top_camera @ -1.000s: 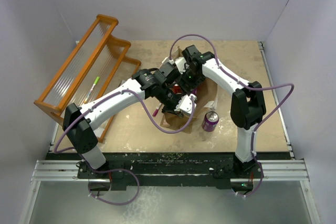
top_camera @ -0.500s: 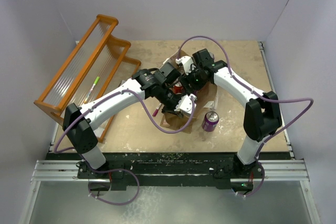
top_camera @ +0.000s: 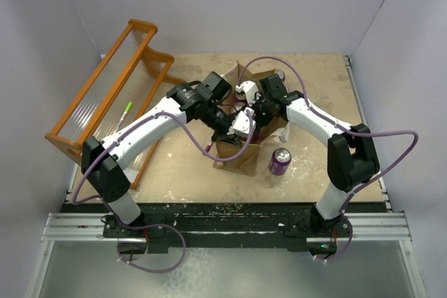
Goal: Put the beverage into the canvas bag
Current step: Place the drink in the canvas bag.
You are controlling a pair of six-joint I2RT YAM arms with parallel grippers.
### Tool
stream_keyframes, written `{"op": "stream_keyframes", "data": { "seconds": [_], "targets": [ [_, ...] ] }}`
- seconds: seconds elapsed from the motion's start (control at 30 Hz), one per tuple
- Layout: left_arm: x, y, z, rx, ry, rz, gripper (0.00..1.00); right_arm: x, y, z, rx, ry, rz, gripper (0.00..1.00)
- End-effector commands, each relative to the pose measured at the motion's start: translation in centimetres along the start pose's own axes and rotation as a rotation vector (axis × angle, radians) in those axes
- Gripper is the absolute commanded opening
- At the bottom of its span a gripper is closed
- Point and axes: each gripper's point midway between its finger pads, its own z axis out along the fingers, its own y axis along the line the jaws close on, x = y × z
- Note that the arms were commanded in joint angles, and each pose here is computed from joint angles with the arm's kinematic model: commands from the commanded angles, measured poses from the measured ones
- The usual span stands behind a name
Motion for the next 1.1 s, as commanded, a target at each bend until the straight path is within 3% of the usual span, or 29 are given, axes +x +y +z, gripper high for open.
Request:
{"op": "stream_keyframes", "data": {
  "seconds": [0.0, 0.2, 0.47, 0.63, 0.87, 1.07],
  "targets": [
    [-2.0, -0.5, -1.2, 0.001, -0.056, 0.019, 0.0, -0.6, -1.7, -1.0, 0.088, -0.038, -0.05, 0.0],
    [-1.5, -0.9, -1.1, 0.019, -0.046, 0.053, 0.0, 0.9, -5.2, -1.7, 0.234, 0.061, -0.019, 0.0],
    [-0.7, -1.4, -0.7, 0.045, -0.036, 0.053, 0.03, 2.6, -5.2, 0.1, 0.228, 0.096, -0.016, 0.0],
    [-0.7, -1.2, -0.7, 0.039, -0.031, 0.055, 0.1, 3.7, -4.8, 0.2, 0.217, 0.118, -0.025, 0.04],
    [-0.9, -0.7, -0.9, 0.019, -0.024, 0.057, 0.21, 3.0, -3.1, -0.1, 0.12, 0.094, -0.027, 0.31],
    [-0.7, -0.7, -0.9, 0.014, -0.022, 0.053, 0.24, 2.7, -2.4, -0.7, 0.088, 0.081, -0.033, 0.52]
  ]
}}
